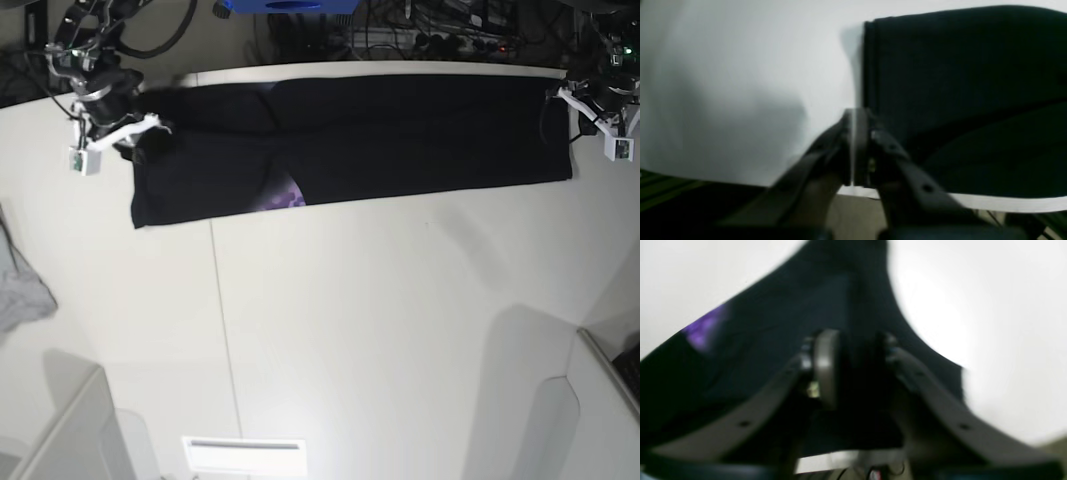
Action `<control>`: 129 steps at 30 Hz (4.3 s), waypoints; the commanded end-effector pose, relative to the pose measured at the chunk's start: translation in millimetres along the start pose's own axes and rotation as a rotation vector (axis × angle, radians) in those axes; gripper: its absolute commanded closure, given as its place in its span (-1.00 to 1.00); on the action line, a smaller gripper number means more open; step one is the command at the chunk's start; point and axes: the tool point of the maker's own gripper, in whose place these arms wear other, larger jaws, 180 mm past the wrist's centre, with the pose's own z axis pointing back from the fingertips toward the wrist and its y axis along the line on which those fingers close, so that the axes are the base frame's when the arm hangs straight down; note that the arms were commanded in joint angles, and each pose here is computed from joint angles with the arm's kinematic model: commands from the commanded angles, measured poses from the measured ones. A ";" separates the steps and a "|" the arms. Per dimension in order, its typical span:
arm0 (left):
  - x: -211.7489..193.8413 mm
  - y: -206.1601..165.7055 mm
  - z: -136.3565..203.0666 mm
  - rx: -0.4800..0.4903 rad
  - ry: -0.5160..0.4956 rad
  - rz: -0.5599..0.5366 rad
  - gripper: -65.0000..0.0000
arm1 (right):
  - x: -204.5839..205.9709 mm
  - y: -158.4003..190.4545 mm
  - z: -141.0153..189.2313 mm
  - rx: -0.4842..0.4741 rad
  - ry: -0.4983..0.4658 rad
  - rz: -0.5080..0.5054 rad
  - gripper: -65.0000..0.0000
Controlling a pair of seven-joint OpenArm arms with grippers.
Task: Fold the T-shirt properly
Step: 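Hold both strip ends and pull them apart to straighten the strip, then release the strip ends and reposition both grippers over them, then grasp the strip end with the left gripper and carry it toward the middle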
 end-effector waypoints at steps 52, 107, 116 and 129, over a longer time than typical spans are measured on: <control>51.4 -42.8 -104.9 -0.078 0.027 0.124 1.00 | 50.8 -31.4 -113.7 -0.032 0.072 -0.213 1.00; 45.9 -45.1 -84.7 -0.266 -0.060 0.160 -0.78 | 86.3 72.7 -53.4 0.153 -0.058 0.045 1.00; 54.0 -52.9 -99.9 -0.302 -0.054 0.203 -0.78 | 83.0 71.7 -53.2 0.151 -0.051 0.044 1.00; 33.9 -77.4 -113.6 -0.368 0.025 0.198 0.81 | 81.0 69.8 -52.8 0.147 -0.048 0.041 1.00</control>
